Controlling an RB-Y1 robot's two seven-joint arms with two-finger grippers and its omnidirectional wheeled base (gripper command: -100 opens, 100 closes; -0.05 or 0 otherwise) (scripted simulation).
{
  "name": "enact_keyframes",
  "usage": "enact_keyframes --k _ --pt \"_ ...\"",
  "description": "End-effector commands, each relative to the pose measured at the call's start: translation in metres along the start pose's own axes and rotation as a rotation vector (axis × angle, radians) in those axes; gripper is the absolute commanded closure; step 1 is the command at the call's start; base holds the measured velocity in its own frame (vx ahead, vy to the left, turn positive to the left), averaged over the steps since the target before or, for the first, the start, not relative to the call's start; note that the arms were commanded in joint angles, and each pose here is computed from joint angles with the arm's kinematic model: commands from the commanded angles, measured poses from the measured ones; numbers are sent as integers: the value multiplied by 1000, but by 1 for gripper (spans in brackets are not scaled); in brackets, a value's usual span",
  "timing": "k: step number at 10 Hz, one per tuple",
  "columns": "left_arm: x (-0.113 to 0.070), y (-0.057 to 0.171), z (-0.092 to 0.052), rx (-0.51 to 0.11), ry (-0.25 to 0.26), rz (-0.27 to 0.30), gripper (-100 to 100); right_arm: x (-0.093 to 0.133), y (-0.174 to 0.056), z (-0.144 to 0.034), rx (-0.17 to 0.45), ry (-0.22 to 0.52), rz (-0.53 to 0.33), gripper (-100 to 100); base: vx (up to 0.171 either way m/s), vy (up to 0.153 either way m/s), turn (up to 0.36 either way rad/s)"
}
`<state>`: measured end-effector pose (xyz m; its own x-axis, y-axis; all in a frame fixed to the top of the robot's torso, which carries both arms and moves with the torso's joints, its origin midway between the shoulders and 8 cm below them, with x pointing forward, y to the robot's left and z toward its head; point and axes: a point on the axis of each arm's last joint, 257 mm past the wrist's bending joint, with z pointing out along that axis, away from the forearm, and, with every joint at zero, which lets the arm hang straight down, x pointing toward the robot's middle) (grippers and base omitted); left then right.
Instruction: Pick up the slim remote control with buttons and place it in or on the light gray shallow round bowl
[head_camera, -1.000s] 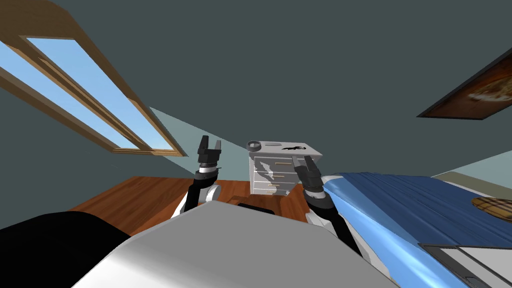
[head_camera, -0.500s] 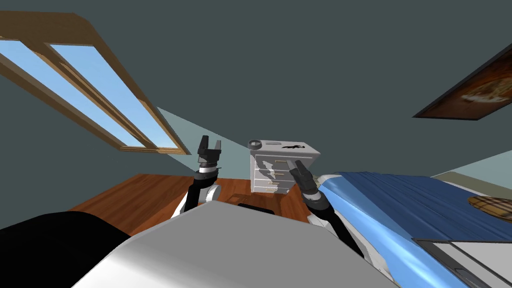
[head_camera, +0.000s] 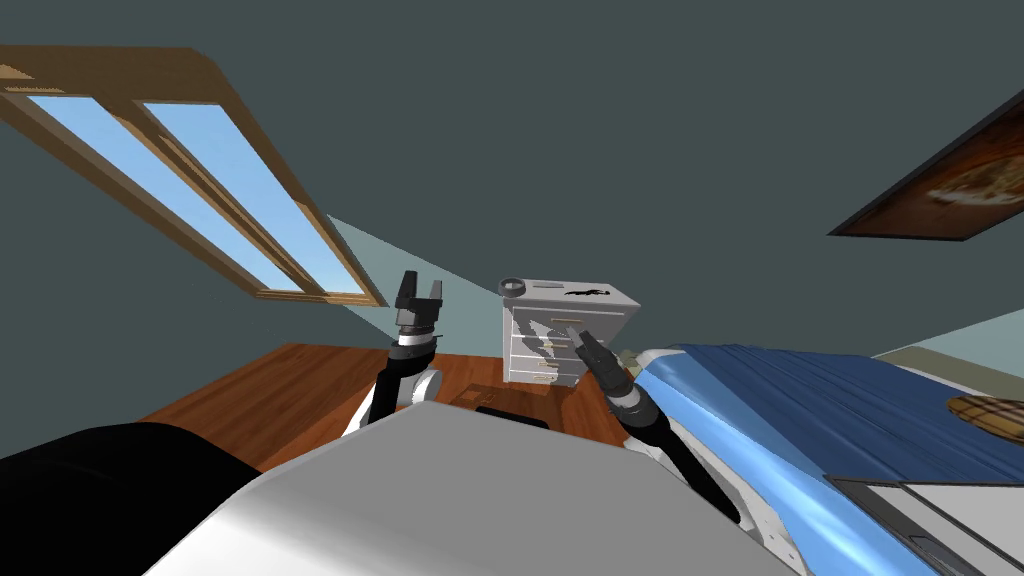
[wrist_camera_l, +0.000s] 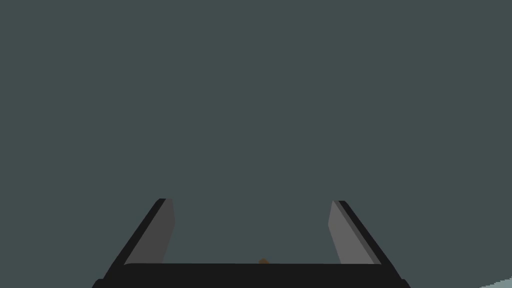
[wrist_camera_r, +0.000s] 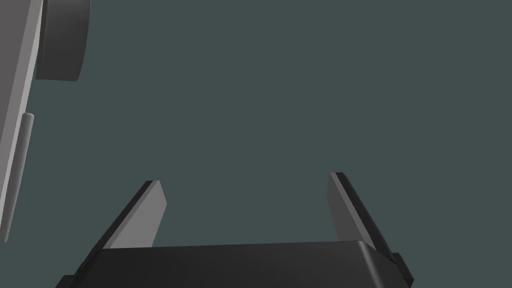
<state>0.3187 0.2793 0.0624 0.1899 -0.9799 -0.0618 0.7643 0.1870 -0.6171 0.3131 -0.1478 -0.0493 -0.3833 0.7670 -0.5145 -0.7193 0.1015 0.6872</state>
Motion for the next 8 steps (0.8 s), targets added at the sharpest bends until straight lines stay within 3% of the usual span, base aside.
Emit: enact_keyframes --k 1,8 --pt "0 0 0 0 0 0 0 18 -8 -8 6 70 -2 -100 -48 -3 89" --pt "0 0 0 0 0 0 0 49 -29 -43 58 312 -50 -100 -33 0 70"
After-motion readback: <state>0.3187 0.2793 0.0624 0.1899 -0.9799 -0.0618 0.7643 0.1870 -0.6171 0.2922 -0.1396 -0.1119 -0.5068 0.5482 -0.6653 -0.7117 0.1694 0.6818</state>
